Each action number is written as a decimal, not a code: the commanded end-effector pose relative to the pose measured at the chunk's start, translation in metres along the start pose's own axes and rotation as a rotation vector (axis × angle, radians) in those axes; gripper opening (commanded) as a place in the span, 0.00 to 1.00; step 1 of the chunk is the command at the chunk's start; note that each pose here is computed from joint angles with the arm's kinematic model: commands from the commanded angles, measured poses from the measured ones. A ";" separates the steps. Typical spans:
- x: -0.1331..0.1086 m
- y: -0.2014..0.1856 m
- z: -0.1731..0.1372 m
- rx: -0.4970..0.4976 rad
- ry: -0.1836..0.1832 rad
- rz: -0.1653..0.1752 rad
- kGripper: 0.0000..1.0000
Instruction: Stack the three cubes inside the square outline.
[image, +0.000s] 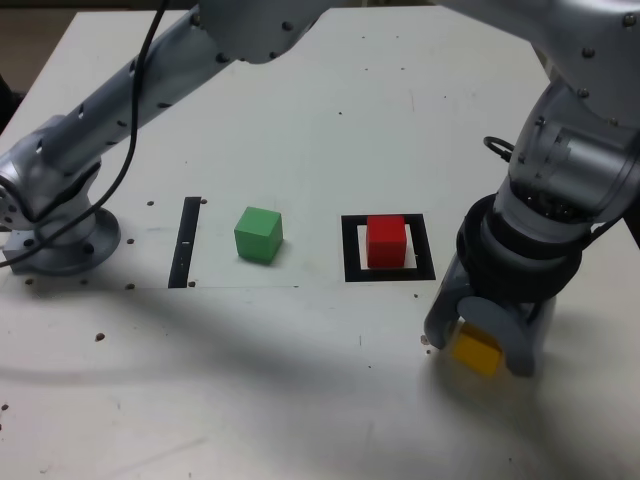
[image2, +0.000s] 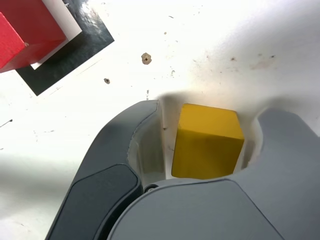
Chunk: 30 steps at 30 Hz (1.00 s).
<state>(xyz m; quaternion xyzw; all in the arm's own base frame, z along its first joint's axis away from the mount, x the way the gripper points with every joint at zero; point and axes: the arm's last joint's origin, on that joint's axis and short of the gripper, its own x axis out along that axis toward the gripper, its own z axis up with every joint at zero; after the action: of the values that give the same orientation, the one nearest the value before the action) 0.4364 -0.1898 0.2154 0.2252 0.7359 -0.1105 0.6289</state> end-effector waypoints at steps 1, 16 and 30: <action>0.002 -0.001 0.000 0.000 0.010 -0.003 0.33; -0.007 0.000 -0.007 -0.008 0.012 0.009 0.33; -0.064 0.027 -0.072 -0.164 -0.030 0.041 0.33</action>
<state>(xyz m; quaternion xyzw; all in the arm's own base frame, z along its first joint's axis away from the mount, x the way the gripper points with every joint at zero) 0.3995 -0.1538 0.2843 0.1940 0.7294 -0.0480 0.6542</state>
